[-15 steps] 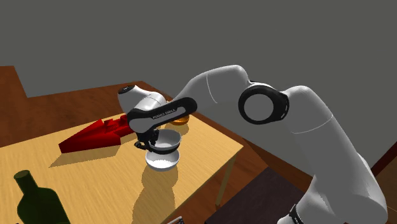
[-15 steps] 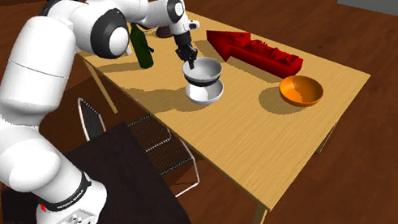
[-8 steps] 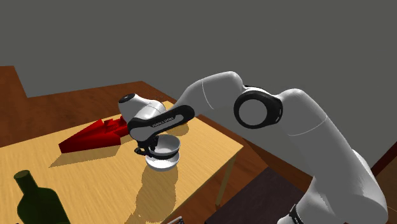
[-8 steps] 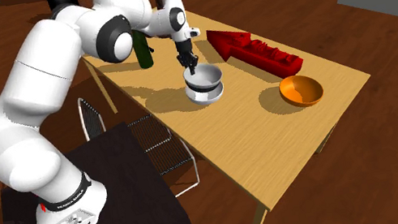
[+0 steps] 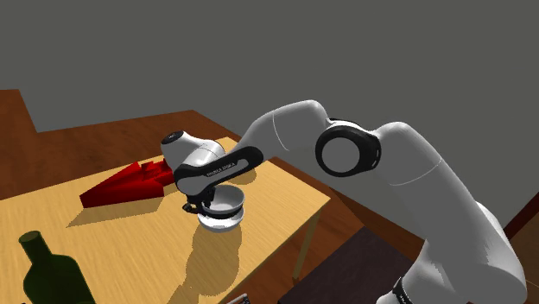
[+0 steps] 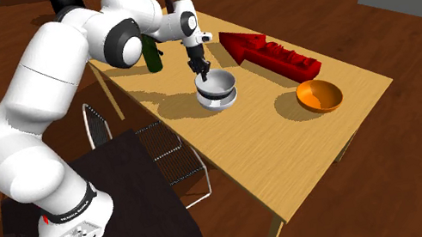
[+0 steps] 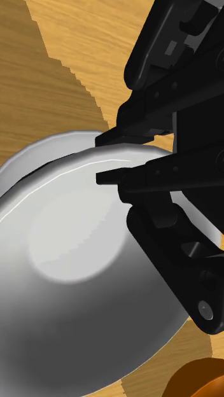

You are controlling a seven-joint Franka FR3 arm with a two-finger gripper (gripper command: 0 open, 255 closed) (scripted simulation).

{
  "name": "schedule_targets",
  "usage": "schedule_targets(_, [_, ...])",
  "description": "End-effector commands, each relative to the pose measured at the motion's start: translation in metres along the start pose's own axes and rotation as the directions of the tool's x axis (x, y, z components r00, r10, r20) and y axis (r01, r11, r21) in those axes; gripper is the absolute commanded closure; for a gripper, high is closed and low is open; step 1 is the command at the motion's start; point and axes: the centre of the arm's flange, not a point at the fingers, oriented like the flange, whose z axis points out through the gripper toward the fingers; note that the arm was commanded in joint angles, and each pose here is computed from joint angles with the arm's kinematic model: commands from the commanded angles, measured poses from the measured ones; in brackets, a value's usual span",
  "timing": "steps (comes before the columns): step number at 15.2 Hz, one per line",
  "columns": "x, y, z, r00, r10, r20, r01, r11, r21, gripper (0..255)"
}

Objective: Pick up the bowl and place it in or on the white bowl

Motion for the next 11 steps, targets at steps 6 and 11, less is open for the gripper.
schedule_targets(6, [0.0, 0.0, 0.0, 1.0, 0.0, -0.001, 0.0, 1.0, 0.0, 0])
schedule_targets(11, [0.0, 0.0, -0.05, 1.0, 0.0, -0.001, 0.0, 1.0, 0.0, 0])
